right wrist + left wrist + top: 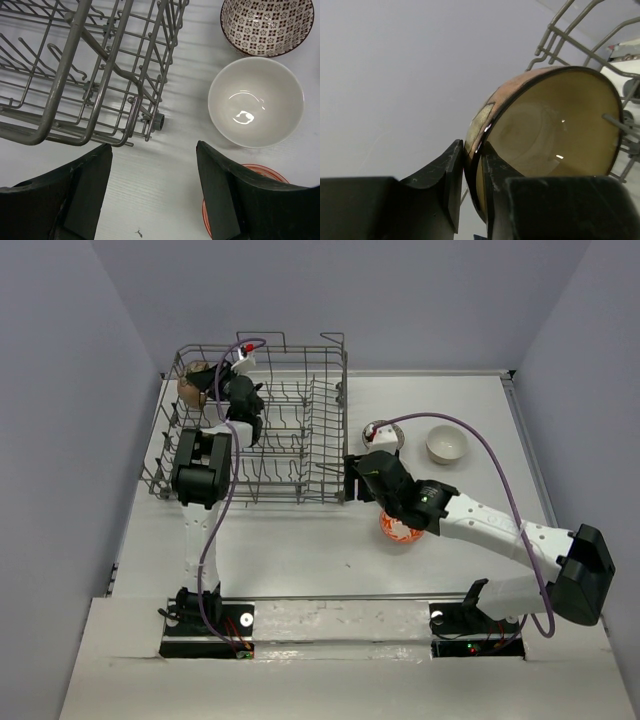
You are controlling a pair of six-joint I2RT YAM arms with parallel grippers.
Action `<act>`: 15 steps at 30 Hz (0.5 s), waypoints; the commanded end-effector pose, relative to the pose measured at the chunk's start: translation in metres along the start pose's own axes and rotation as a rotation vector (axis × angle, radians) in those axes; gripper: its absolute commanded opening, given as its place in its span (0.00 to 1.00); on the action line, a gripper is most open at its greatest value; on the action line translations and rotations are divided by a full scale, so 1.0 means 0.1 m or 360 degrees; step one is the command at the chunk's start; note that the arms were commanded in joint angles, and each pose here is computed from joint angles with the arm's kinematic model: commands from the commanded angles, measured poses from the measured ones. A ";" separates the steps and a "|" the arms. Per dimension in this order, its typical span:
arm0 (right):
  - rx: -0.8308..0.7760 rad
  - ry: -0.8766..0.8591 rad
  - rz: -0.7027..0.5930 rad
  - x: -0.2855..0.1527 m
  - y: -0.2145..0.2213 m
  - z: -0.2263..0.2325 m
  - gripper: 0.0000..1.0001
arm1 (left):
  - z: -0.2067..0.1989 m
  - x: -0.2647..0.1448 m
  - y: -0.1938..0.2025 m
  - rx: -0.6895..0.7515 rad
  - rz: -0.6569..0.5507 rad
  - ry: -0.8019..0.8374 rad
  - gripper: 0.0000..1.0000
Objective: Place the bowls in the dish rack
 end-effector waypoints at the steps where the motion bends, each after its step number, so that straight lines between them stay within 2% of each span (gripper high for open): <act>1: 0.0044 -0.0071 -0.0078 -0.01 -0.18 0.14 0.74 | -0.07 -0.01 0.00 -0.0111 0.0009 -0.0024 0.31; 4: 0.0046 -0.0072 -0.0067 0.00 -0.17 0.15 0.74 | -0.07 -0.01 0.00 -0.0127 0.0011 -0.0027 0.41; 12: 0.0044 -0.0068 -0.0065 0.00 -0.15 0.14 0.74 | -0.04 -0.01 -0.01 -0.0165 0.0024 -0.0034 0.47; 15: 0.0042 -0.0070 -0.0060 0.00 -0.15 0.14 0.74 | 0.03 -0.01 -0.04 -0.0186 0.0037 -0.0050 0.52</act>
Point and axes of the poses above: each gripper's point midway between its finger pads, its own x axis out along the fingers, its own z axis along the line the jaws close on, y = z × x, the point moved 7 cm from there along -x, back along the fingers, and after that the axes turned 6 degrees about x, right-handed, at the moved point
